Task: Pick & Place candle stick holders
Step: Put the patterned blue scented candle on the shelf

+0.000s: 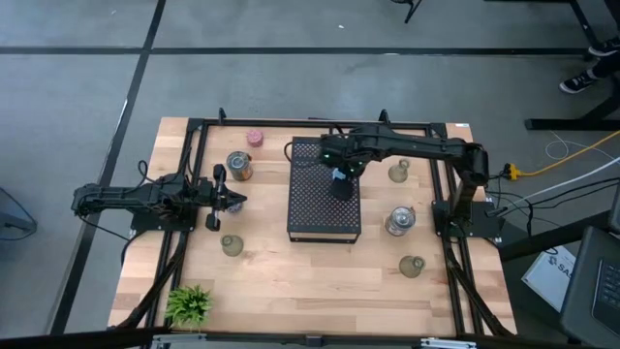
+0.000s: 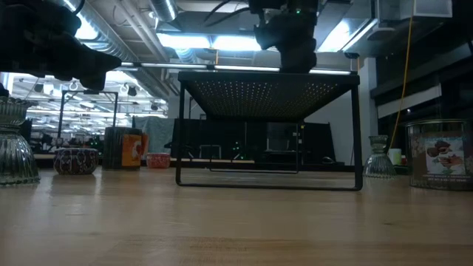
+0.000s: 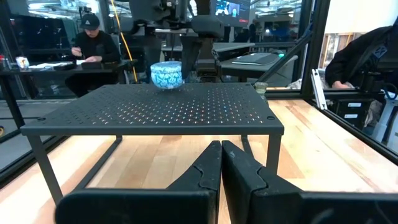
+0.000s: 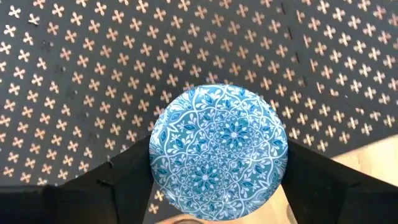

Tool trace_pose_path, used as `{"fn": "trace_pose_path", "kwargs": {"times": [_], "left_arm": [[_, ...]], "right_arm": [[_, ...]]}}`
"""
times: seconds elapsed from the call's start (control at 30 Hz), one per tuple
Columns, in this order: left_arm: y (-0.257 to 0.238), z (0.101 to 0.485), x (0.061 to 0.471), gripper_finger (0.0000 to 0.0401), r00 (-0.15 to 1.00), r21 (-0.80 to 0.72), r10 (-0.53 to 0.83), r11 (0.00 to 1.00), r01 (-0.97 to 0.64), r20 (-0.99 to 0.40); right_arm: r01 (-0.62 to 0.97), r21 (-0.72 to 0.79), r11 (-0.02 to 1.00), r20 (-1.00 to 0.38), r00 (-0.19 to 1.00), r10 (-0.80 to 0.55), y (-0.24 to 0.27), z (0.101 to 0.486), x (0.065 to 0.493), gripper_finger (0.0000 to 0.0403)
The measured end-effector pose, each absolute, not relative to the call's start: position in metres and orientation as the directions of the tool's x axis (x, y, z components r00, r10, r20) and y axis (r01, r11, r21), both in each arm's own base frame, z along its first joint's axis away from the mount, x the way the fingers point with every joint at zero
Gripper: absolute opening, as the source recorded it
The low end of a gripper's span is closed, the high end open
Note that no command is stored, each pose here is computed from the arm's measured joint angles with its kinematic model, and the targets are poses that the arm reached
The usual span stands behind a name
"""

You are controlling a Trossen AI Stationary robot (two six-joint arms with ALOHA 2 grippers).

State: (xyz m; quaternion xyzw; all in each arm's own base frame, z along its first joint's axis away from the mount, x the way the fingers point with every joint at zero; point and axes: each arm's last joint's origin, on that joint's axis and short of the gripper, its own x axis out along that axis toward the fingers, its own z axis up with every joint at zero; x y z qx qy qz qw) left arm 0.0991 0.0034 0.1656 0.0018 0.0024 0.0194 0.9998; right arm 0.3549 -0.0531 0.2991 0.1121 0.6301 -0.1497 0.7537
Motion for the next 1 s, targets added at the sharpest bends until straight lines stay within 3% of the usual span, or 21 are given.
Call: {"fn": "trace_pose_path", "kwargs": {"times": [1.0], "left_arm": [[0.0033, 0.1656, 0.0991, 0.0006, 0.999, 0.004, 0.039, 0.999, -0.039, -0.005]], "right_arm": [[0.38, -0.029, 0.925, -0.982, 0.163, -0.097, -0.0531, 0.2923, 0.3515, 0.032]]}}
